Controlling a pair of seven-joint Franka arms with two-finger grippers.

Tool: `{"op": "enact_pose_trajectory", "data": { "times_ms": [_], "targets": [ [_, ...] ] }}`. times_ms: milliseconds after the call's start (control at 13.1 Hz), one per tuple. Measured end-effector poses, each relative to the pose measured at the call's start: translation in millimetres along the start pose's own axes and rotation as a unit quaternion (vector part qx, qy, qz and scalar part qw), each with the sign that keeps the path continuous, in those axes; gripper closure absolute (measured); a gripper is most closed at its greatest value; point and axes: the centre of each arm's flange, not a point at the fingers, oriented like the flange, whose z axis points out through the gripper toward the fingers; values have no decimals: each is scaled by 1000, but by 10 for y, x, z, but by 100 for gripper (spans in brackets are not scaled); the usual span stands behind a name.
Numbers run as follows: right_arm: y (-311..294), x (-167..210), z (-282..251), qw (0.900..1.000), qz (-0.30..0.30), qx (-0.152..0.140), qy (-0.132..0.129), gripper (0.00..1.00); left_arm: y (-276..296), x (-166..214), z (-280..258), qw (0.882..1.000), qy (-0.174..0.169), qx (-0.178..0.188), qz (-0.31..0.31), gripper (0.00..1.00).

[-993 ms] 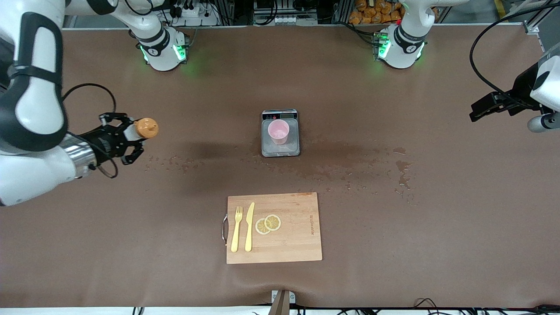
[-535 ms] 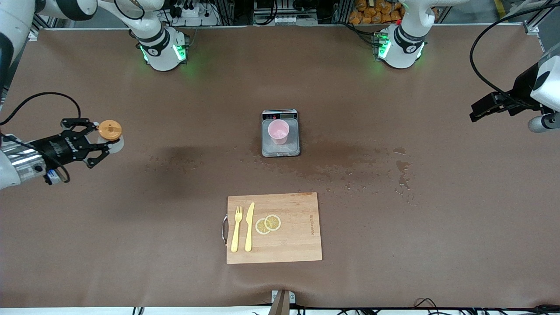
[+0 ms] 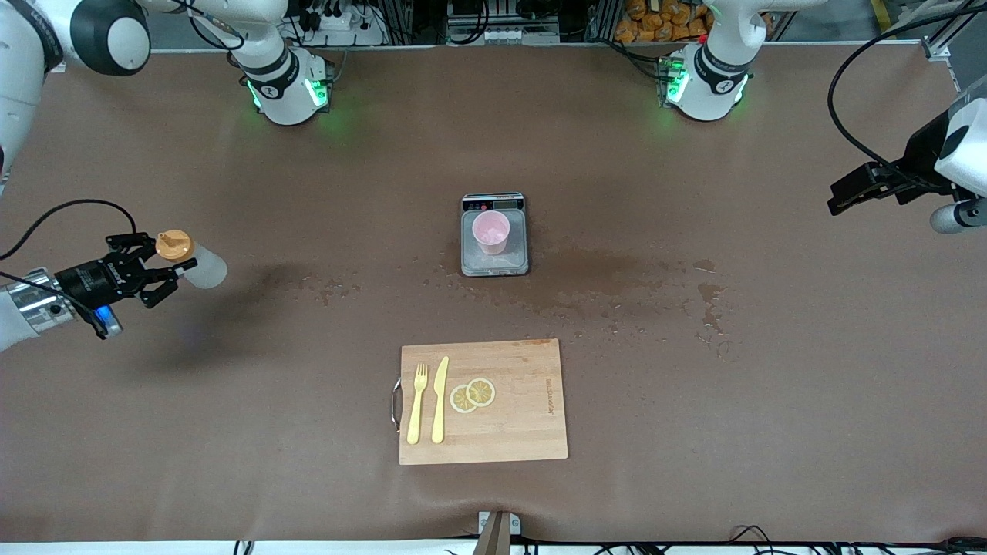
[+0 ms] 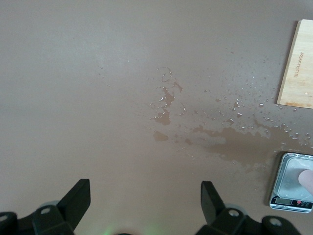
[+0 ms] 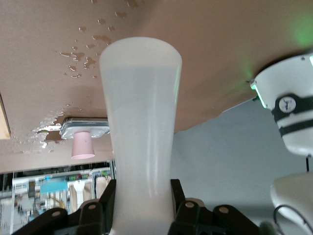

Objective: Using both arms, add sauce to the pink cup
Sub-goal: 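Set the bottle upright on the table and open the right gripper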

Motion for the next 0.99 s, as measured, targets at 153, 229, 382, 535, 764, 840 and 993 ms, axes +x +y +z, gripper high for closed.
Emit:
{"op": "enact_pose_trajectory", "data": {
  "times_ms": [153,229,382,535,764,840,993],
  "targets": [
    [175,478,90,999,-27,11,-33,52,0,0,4,1000,0,0,0,0],
    [255,710,149,998,-40,18,-45,52,-1,0,6,1000,-1,0,0,0],
    [412,1044,259,996,-47,30,-71,52,0,0,7,1000,-1,0,0,0],
    [467,1182,359,995,-41,34,-83,52,-3,1,6,1000,-1,0,0,0],
    [489,1274,430,995,-40,41,-82,52,-20,5,6,1000,0,0,-2,0],
    [491,1303,440,995,-41,44,-78,52,-23,6,6,1000,-1,0,-2,0],
    [489,1333,448,995,-41,48,-73,46,-49,12,6,1000,-1,0,-5,0]
  ]
}}
